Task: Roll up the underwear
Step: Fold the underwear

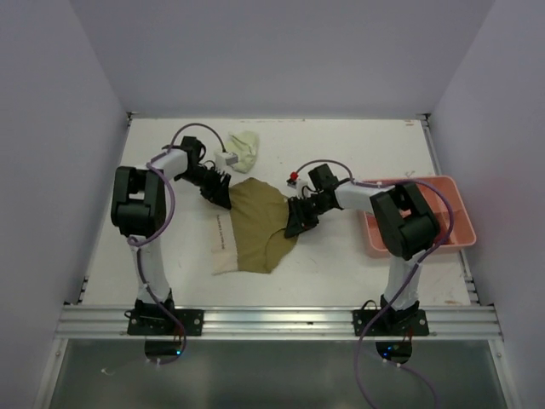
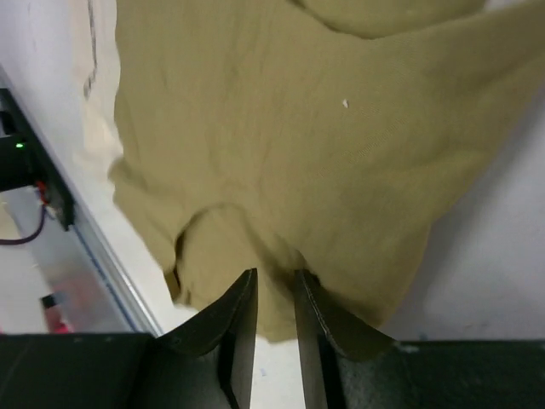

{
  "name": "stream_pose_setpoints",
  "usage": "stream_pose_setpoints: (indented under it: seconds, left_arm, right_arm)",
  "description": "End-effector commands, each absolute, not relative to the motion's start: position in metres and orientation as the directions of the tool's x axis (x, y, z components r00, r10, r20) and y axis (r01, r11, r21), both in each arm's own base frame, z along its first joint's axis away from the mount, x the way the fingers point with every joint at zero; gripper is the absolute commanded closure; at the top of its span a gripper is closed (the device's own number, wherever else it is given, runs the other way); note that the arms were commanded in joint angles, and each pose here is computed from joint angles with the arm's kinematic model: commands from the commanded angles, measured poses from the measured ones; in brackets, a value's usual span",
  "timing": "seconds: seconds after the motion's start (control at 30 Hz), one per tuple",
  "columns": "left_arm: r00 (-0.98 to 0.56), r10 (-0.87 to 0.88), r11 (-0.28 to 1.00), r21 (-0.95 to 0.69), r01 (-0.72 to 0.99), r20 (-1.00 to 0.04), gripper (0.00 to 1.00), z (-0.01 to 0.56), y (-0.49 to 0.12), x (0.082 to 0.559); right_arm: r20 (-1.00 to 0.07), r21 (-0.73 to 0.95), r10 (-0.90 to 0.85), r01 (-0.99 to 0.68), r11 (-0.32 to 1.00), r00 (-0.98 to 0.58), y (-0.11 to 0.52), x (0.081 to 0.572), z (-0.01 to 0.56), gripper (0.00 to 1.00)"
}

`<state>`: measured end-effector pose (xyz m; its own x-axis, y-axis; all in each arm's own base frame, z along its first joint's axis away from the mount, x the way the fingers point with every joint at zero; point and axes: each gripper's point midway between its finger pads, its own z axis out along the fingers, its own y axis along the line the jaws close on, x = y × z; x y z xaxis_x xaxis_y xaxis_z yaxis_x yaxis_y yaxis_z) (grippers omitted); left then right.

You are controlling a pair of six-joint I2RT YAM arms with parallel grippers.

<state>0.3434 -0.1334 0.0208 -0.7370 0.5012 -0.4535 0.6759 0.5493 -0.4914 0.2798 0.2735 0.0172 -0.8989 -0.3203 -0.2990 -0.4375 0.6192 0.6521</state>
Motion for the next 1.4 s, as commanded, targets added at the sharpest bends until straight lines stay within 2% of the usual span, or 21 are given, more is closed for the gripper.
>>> stream_pose_setpoints:
  seconds: [0.0, 0.03, 0.17, 0.3, 0.33, 0.37, 0.43, 0.5, 0.53, 0.57, 0.6, 0.63, 0.67, 0.83, 0.87, 0.93, 0.97, 1.07, 1.23, 1.3, 1.37]
  left_arm:
    - [-0.652, 0.572, 0.554, -0.352, 0.755, -0.497, 0.52, -0.016, -0.124, 0.4]
    - [-0.618, 0.577, 0.534, -0.326, 0.78, -0.533, 0.53, -0.005, -0.13, 0.416]
    - [-0.535, 0.568, 0.426, -0.333, 0.841, -0.626, 0.53, 0.032, -0.152, 0.424]
    - [-0.434, 0.555, 0.352, -0.273, 0.895, -0.71, 0.51, 0.079, -0.162, 0.401]
    - [-0.439, 0.564, 0.343, -0.285, 0.895, -0.7, 0.51, 0.075, -0.159, 0.384]
    - [-0.349, 0.583, 0.307, -0.199, 0.931, -0.733, 0.51, 0.095, -0.157, 0.378]
    - [-0.269, 0.627, 0.272, -0.118, 0.955, -0.731, 0.5, 0.104, -0.145, 0.345]
    - [-0.135, 0.692, 0.211, 0.02, 0.977, -0.709, 0.5, 0.101, -0.131, 0.33]
    - [-0.1, 0.714, 0.191, 0.056, 0.98, -0.693, 0.5, 0.096, -0.123, 0.304]
    - [-0.024, 0.739, 0.143, 0.122, 0.982, -0.674, 0.51, 0.094, -0.116, 0.297]
    - [-0.021, 0.755, 0.123, 0.11, 0.986, -0.655, 0.51, 0.077, -0.107, 0.276]
    - [0.034, 0.759, 0.099, 0.167, 0.981, -0.65, 0.51, 0.083, -0.103, 0.269]
    - [0.096, 0.769, 0.052, 0.211, 0.976, -0.633, 0.52, 0.08, -0.098, 0.264]
    - [0.203, 0.755, -0.054, 0.25, 0.967, -0.623, 0.54, 0.05, -0.092, 0.223]
    - [0.246, 0.75, -0.09, 0.274, 0.957, -0.614, 0.55, 0.045, -0.092, 0.221]
    - [0.28, 0.752, -0.128, 0.285, 0.95, -0.596, 0.57, 0.029, -0.091, 0.213]
    - [0.33, 0.756, -0.172, 0.314, 0.934, -0.565, 0.57, 0.023, -0.088, 0.214]
    - [0.368, 0.74, -0.202, 0.336, 0.92, -0.563, 0.58, 0.015, -0.088, 0.204]
    - [0.359, 0.732, -0.164, 0.361, 0.918, -0.579, 0.6, 0.017, -0.09, 0.208]
    - [0.306, 0.719, -0.092, 0.35, 0.932, -0.624, 0.62, 0.029, -0.092, 0.219]
    - [0.21, 0.694, -0.028, 0.266, 0.964, -0.689, 0.63, 0.031, -0.086, 0.216]
  right_arm:
    - [-0.193, 0.73, -0.302, -0.342, 0.592, -0.934, 0.278, 0.241, 0.03, 0.7]
    - [-0.225, 0.746, -0.318, -0.373, 0.552, -0.921, 0.283, 0.234, 0.049, 0.67]
    - [-0.346, 0.709, -0.357, -0.491, 0.506, -0.867, 0.286, 0.236, 0.091, 0.65]
    - [-0.473, 0.622, -0.359, -0.593, 0.511, -0.805, 0.283, 0.27, 0.119, 0.61]
    - [-0.522, 0.595, -0.362, -0.633, 0.495, -0.773, 0.288, 0.281, 0.131, 0.61]
    - [-0.557, 0.564, -0.388, -0.678, 0.472, -0.734, 0.289, 0.286, 0.132, 0.6]
    - [-0.61, 0.512, -0.428, -0.744, 0.429, -0.667, 0.291, 0.292, 0.138, 0.61]
    - [-0.649, 0.399, -0.544, -0.847, 0.352, -0.531, 0.284, 0.286, 0.129, 0.62]
    - [-0.66, 0.366, -0.576, -0.876, 0.314, -0.483, 0.281, 0.281, 0.127, 0.62]
    - [-0.696, 0.263, -0.625, -0.935, 0.237, -0.354, 0.281, 0.275, 0.13, 0.62]
    - [-0.7, 0.216, -0.65, -0.956, 0.2, -0.295, 0.277, 0.264, 0.121, 0.62]
    - [-0.713, 0.163, -0.664, -0.974, 0.156, -0.226, 0.278, 0.257, 0.119, 0.62]
    - [-0.715, 0.068, -0.693, -0.996, 0.063, -0.093, 0.284, 0.246, 0.118, 0.62]
    - [-0.658, -0.023, -0.748, -0.995, -0.095, 0.087, 0.306, 0.225, 0.085, 0.62]
    - [-0.638, -0.073, -0.747, -0.981, -0.182, 0.186, 0.318, 0.214, 0.079, 0.63]
    - [-0.601, -0.125, -0.756, -0.965, -0.231, 0.259, 0.327, 0.213, 0.067, 0.64]
    - [-0.603, -0.133, -0.748, -0.96, -0.248, 0.277, 0.334, 0.209, 0.066, 0.64]
    - [-0.607, -0.166, -0.735, -0.952, -0.256, 0.303, 0.346, 0.211, 0.061, 0.64]
    - [-0.603, -0.201, -0.704, -0.925, -0.321, 0.375, 0.367, 0.193, 0.06, 0.65]
    - [-0.609, -0.199, -0.688, -0.916, -0.349, 0.394, 0.377, 0.18, 0.06, 0.65]
    - [-0.588, -0.22, -0.688, -0.903, -0.37, 0.426, 0.38, 0.175, 0.051, 0.65]
